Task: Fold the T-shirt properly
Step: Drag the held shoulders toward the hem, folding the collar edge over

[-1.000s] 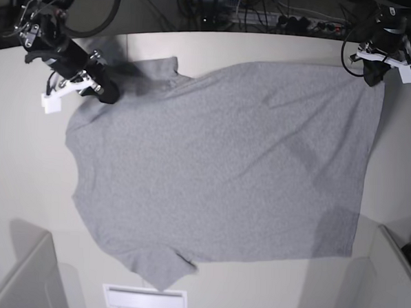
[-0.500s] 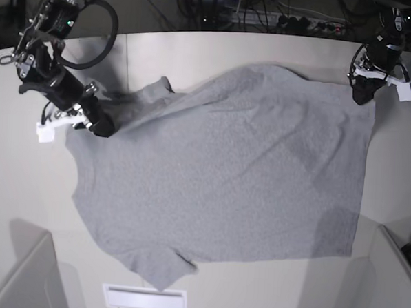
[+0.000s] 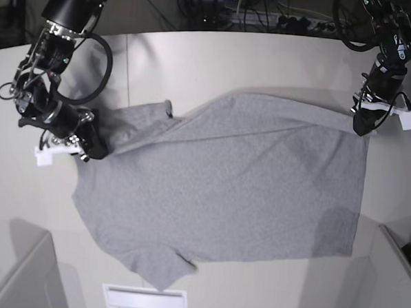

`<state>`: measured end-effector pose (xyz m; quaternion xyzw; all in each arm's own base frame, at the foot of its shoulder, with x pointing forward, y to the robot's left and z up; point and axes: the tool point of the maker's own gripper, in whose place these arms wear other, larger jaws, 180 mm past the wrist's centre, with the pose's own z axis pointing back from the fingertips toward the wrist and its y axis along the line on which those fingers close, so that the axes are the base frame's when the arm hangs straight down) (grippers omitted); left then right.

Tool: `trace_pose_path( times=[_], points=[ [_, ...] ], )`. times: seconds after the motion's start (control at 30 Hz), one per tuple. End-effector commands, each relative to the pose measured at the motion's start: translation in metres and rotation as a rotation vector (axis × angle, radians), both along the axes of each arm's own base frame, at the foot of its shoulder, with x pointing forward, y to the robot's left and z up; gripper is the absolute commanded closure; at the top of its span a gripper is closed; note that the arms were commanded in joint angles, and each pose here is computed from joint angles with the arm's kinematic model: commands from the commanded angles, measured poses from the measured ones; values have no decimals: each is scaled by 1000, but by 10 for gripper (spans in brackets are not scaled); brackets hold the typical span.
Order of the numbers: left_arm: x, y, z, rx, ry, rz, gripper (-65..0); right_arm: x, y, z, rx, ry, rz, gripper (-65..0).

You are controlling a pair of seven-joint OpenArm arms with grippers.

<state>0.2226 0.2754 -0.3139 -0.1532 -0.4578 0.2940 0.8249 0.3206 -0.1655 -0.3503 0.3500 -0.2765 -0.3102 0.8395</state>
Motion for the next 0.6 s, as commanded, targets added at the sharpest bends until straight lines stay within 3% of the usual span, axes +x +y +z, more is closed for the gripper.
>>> trace_pose_path(
  times=[0.0, 0.13, 0.33, 0.57],
  points=[
    [5, 3, 9, 7, -33, 2, 0, 13, 3, 14, -8, -49, 21, 0],
    [17, 9, 1, -23, -32, 19, 0, 32, 23, 6, -12, -20, 84, 0],
    [34, 9, -12, -91, 7, 7, 0, 56, 31, -5, -14, -3, 83, 0],
    [49, 31, -19, 10, 44, 40, 0, 84, 22, -10, -153, -1, 68, 0]
  ],
)
